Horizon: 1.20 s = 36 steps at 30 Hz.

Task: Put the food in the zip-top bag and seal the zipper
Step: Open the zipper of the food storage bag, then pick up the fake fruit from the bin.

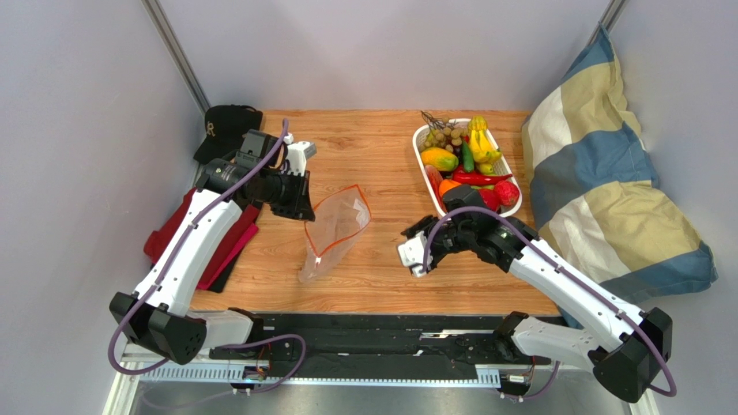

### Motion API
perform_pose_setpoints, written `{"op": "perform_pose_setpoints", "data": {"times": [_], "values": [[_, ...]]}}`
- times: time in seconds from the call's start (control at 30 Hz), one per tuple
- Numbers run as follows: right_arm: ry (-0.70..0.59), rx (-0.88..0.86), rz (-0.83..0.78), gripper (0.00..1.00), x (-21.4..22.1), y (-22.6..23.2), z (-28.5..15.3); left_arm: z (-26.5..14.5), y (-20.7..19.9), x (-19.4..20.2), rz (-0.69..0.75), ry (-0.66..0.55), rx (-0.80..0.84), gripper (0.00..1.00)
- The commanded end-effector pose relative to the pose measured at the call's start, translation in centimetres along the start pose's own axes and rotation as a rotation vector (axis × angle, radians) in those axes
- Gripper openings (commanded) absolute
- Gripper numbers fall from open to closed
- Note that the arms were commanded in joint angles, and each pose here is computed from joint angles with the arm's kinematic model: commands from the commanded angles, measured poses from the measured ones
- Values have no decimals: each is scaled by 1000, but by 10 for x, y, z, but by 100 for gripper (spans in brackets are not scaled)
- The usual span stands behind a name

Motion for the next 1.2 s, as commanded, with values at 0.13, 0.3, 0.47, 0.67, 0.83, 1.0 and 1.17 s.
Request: {"op": "perform_pose_setpoints", "data": {"times": [0.13, 0.3, 0.47, 0.67, 0.83, 1.0, 1.17], "values": [[-94, 175, 275, 91, -42, -42, -29, 22, 3, -27, -166, -27, 16, 0], [-127, 369, 607, 93, -41, -85, -56, 28, 6, -44, -231, -94, 3, 0], [8, 528, 992, 91, 21, -118, -86, 35, 0, -49, -255, -134, 59, 0], [149, 638, 1218, 91, 88, -127, -124, 35, 1, -50, -243, -162, 53, 0], [203, 739, 1329, 92, 130, -129, -151, 31, 2, -50, -236, -189, 39, 0], [346, 692, 1379, 91, 162, -104, -147, 31, 2, -49, -230, -202, 39, 0], [448, 695, 1394, 91, 185, -85, -141, 31, 0, -50, -225, -200, 53, 0]]}}
Point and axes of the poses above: each gripper's point midway between its finger pads, its own z axis out along the fingers, its own y axis along the line the jaws close on, x = y × z, the point moved 2 cm from there along -z, back along the fingers, and after that the axes turned 11 degrees about z, right-handed, at the moved point
